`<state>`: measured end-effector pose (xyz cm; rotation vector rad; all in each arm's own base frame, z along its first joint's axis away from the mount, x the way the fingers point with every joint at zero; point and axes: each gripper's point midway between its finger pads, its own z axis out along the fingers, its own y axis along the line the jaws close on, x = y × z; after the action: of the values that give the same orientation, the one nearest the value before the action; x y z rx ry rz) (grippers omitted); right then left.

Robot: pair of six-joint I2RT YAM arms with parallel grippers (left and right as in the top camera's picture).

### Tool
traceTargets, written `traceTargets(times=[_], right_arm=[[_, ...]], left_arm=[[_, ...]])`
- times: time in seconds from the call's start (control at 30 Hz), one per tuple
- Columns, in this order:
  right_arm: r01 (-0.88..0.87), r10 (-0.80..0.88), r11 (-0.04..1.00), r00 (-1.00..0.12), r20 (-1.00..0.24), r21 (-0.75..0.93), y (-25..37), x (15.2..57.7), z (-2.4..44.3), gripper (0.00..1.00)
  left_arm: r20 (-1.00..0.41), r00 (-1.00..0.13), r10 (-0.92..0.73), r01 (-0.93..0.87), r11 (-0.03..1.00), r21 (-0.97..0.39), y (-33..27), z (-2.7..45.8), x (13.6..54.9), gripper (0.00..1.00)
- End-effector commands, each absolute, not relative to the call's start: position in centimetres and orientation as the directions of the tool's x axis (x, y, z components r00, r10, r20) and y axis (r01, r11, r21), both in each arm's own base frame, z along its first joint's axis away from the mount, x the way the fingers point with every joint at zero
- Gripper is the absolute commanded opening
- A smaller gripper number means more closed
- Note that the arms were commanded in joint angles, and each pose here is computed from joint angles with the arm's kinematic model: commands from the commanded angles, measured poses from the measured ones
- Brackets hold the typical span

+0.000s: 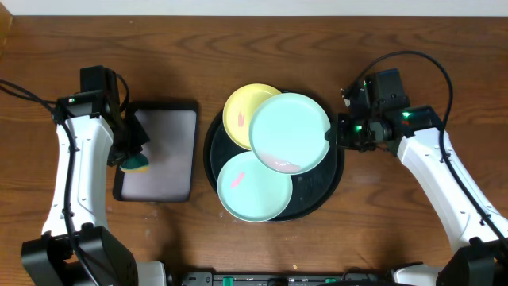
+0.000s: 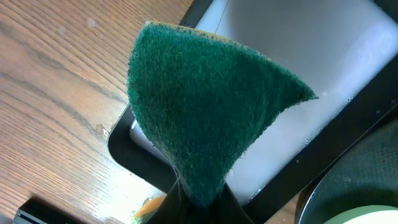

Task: Clean dirty plates on tray and stack at the side
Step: 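Lift the right light-blue plate by its rim with the right gripper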

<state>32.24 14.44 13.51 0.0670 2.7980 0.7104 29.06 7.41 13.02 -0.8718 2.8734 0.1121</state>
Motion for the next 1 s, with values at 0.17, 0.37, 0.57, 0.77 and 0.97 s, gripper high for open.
traceTargets(times=[0.17, 0.37, 0.57, 0.77, 0.97], right_arm=[[0.000, 0.118, 0.856, -0.973, -0.197, 0.517, 15.1, 31.9, 13.4, 0.01], [0.023, 0.131, 0.854, -0.976, -0.172, 0.519, 15.5, 31.4, 12.9, 0.01], [0.080, 0.172, 0.891, -0.971, -0.168, 0.447, 15.8, 31.0, 11.4, 0.01], [0.044, 0.149, 0.924, -0.956, -0.254, 0.380, 18.2, 31.1, 11.2, 0.01], [0.031, 0.169, 0.924, -0.928, -0.333, 0.382, 21.1, 31.6, 12.0, 0.01]], left_arm=[[-0.147, -0.826, -0.544, -0.554, 0.832, 0.036, 7.4, 13.0, 28.9, 0.08], [-0.149, -0.826, -0.543, -0.554, 0.832, 0.036, 7.4, 13.0, 28.9, 0.07], [-0.160, -0.824, -0.543, -0.554, 0.832, 0.031, 7.5, 13.0, 29.2, 0.07], [-0.158, -0.825, -0.543, -0.554, 0.832, 0.032, 7.5, 13.0, 29.1, 0.08], [-0.157, -0.825, -0.543, -0.554, 0.832, 0.032, 7.5, 13.0, 29.1, 0.08]])
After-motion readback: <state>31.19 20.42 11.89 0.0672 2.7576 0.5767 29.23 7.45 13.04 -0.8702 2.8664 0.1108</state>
